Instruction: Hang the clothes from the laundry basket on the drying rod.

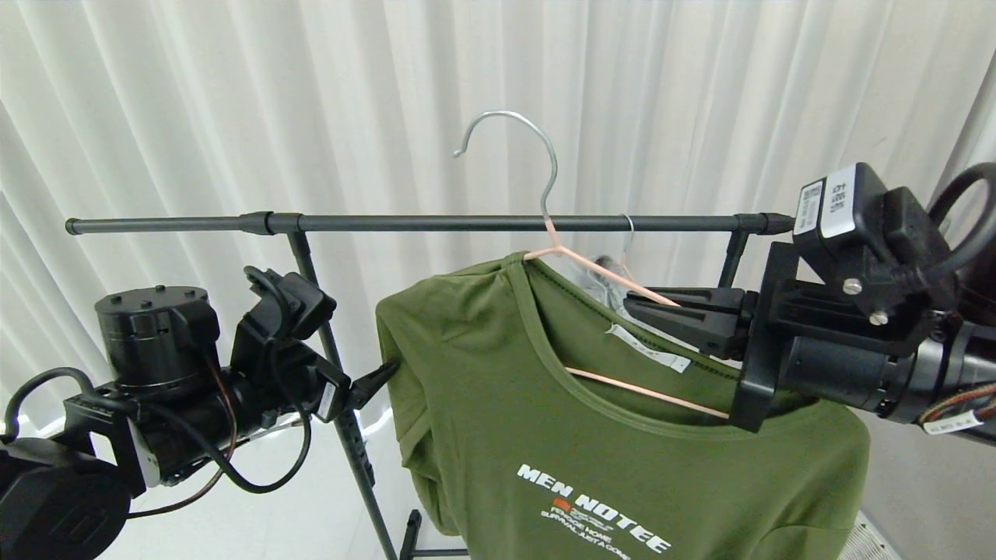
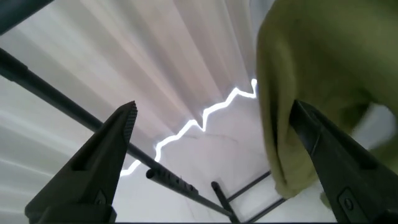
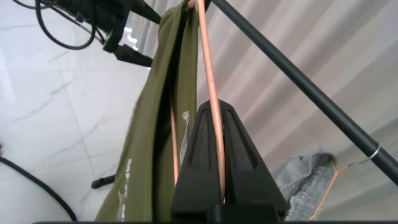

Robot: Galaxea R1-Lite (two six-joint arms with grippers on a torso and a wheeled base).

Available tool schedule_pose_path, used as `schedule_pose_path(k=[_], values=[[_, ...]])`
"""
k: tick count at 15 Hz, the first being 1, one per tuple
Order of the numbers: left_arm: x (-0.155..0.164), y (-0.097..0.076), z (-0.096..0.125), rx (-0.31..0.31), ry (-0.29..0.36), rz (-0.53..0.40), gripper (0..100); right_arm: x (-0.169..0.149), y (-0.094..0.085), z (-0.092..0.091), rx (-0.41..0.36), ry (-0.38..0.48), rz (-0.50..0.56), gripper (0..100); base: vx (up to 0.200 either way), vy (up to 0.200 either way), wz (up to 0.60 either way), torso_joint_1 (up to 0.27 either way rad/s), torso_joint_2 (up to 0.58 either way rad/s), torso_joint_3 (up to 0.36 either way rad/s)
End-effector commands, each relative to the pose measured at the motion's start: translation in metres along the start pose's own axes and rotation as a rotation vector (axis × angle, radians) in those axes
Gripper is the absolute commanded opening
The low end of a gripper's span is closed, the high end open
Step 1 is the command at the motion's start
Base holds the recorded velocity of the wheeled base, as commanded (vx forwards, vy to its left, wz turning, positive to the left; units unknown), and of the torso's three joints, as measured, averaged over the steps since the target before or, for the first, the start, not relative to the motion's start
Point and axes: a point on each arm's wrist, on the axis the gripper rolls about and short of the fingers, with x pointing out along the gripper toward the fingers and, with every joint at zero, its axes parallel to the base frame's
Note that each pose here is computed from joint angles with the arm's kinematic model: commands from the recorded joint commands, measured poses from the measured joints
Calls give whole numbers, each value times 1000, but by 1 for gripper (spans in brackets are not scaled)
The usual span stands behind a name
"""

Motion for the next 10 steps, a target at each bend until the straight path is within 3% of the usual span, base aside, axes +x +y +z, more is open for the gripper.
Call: schedule_pose_path(k=[1,7,10], values=[[2,0,-1,0,2,-1,0,-3,1,2,-2,-8,0,0,0,0,0,0,0,0],[5,0,-1,-3,7,-2,0,-6,0,3,-3,-13,-7,0,0,0,0,0,0,0],[4,9,-8,-15,29,31,0,-11,-3,6,-5,-22,-26,0,0,0,0,0,0,0]])
